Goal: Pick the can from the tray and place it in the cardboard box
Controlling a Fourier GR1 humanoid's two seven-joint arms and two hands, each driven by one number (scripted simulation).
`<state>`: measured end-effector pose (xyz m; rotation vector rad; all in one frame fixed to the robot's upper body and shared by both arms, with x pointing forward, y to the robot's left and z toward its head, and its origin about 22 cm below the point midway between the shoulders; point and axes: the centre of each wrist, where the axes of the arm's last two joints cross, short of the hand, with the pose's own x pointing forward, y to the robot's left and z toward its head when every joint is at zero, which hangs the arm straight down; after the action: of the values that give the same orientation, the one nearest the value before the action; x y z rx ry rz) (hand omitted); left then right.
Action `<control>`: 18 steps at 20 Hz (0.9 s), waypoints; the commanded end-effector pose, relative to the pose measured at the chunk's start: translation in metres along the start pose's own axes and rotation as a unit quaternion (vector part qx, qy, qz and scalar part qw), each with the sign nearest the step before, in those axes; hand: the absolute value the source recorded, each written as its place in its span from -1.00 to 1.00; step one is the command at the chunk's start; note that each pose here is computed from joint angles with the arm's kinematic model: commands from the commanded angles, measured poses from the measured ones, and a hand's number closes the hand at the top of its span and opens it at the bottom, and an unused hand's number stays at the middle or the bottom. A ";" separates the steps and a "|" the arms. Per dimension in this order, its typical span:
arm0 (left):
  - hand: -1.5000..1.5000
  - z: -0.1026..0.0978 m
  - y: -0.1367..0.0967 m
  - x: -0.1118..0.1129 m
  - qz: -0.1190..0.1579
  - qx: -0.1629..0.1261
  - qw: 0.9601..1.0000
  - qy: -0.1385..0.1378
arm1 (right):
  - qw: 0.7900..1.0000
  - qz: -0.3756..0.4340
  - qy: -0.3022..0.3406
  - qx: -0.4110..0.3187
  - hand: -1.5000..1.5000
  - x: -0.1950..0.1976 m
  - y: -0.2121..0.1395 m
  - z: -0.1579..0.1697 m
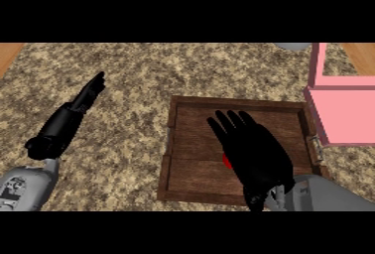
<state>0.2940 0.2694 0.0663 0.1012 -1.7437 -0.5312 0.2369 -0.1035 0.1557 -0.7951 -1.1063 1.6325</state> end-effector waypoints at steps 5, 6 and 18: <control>0.00 0.007 0.001 -0.012 0.006 0.004 1.000 -0.004 | 0.999 -0.003 0.026 0.023 -1.00 0.015 0.001 -0.005; 0.00 -0.011 -0.004 -0.013 -0.003 0.001 1.000 -0.001 | 0.999 0.003 0.019 0.025 -1.00 0.004 0.021 -0.018; 0.00 0.003 -0.006 0.010 0.000 0.006 1.000 -0.005 | 0.998 0.009 0.063 0.020 -1.00 -0.033 0.021 -0.017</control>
<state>0.2887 0.2672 0.0628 0.1032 -1.7536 -0.5297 0.2560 -0.1142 0.1217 -0.8402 -0.9996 1.6153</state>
